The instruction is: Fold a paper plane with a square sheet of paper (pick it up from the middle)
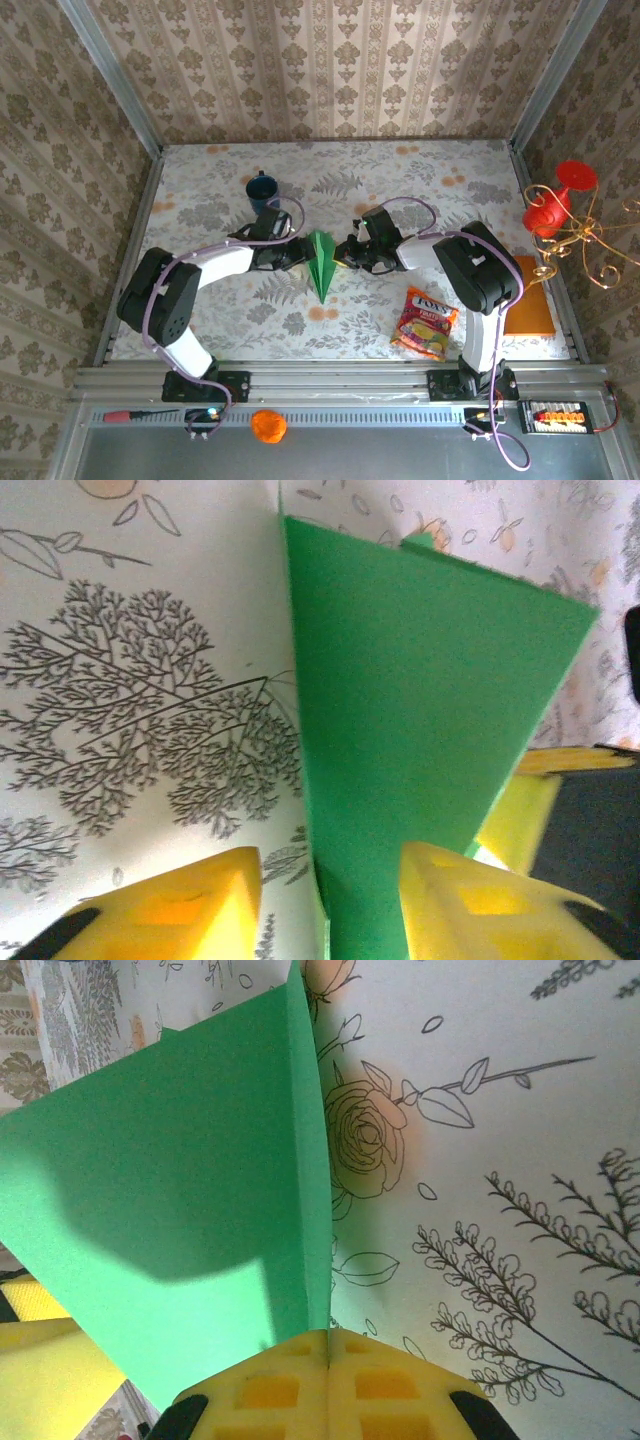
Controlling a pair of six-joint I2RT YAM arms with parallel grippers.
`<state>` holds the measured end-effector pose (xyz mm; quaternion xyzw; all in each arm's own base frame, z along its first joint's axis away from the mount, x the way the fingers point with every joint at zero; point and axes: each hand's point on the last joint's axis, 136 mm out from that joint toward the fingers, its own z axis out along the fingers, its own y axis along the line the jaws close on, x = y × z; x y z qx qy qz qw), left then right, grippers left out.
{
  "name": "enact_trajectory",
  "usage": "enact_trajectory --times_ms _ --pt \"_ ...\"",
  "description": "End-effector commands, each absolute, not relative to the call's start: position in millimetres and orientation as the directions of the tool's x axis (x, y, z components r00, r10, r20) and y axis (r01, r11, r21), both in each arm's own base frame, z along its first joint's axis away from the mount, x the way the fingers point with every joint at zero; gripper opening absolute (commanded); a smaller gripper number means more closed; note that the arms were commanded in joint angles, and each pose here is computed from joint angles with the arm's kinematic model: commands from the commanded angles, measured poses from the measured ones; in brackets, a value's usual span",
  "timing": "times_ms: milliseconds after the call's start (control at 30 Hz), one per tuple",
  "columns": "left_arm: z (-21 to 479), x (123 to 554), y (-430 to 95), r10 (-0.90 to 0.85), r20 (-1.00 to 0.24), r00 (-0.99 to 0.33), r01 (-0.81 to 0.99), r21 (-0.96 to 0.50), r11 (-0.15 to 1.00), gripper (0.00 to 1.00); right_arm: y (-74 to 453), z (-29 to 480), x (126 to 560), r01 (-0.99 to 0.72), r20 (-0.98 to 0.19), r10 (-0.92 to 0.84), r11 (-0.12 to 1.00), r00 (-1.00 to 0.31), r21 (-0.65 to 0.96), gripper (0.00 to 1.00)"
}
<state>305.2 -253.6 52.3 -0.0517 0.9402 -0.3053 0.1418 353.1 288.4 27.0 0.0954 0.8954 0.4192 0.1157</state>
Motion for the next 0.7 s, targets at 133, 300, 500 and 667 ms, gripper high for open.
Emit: enact_trajectory --times_ms 133,300,500,667 --pt "50 308 -253 -0.165 -0.244 -0.956 0.000 -0.560 0.828 0.29 288 30 351 0.073 -0.122 0.265 0.623 -0.957 0.779 0.02" --pt "49 311 -258 -0.152 -0.236 -0.960 0.011 -0.571 0.821 0.19 288 32 352 0.072 -0.124 0.266 0.622 -0.956 0.779 0.01" --pt "55 314 -253 -0.142 -0.266 -0.953 0.033 -0.559 0.829 0.06 283 48 357 0.058 -0.149 0.283 0.611 -0.948 0.790 0.01" --pt "65 317 -245 -0.156 -0.302 -0.940 0.046 -0.567 0.823 0.01 273 63 363 0.050 -0.175 0.305 0.607 -0.936 0.793 0.02"
